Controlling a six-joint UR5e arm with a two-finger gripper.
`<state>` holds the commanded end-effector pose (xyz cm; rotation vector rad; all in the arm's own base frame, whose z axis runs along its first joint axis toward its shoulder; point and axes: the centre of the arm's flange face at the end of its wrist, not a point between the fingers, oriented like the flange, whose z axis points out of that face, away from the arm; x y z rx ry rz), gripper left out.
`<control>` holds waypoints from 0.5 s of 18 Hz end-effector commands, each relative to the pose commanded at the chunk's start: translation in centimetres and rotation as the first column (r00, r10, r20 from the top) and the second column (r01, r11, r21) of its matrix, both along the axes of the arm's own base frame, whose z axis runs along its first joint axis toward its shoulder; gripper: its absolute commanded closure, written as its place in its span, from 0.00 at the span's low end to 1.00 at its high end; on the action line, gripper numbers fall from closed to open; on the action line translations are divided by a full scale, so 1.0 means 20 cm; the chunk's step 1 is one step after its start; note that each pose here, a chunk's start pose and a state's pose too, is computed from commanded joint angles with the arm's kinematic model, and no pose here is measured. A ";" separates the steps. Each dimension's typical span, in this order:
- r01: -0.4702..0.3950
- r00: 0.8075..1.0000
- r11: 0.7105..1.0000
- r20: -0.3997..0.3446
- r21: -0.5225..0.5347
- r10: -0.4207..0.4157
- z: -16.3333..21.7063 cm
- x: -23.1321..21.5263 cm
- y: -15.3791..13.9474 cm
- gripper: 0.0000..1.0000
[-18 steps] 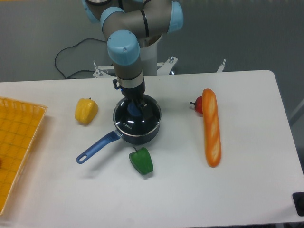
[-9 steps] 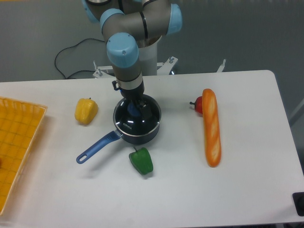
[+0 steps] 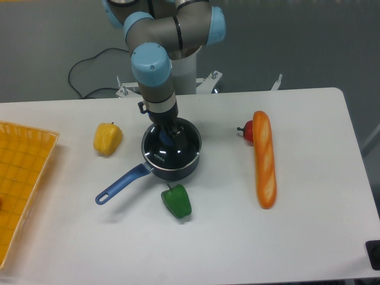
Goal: Open the lid
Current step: 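Close the gripper on the blue lid knob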
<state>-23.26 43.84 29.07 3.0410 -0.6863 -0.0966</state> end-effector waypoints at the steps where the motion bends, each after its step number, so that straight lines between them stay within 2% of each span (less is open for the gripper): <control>1: -0.002 1.000 1.000 -0.001 0.001 0.002 0.00 0.00 0.00 0.00; 5: -0.066 0.998 0.998 0.000 0.004 0.066 0.00 0.00 0.00 0.00; 9: -0.068 0.998 0.998 -0.001 -0.002 0.068 -0.01 0.01 -0.01 0.00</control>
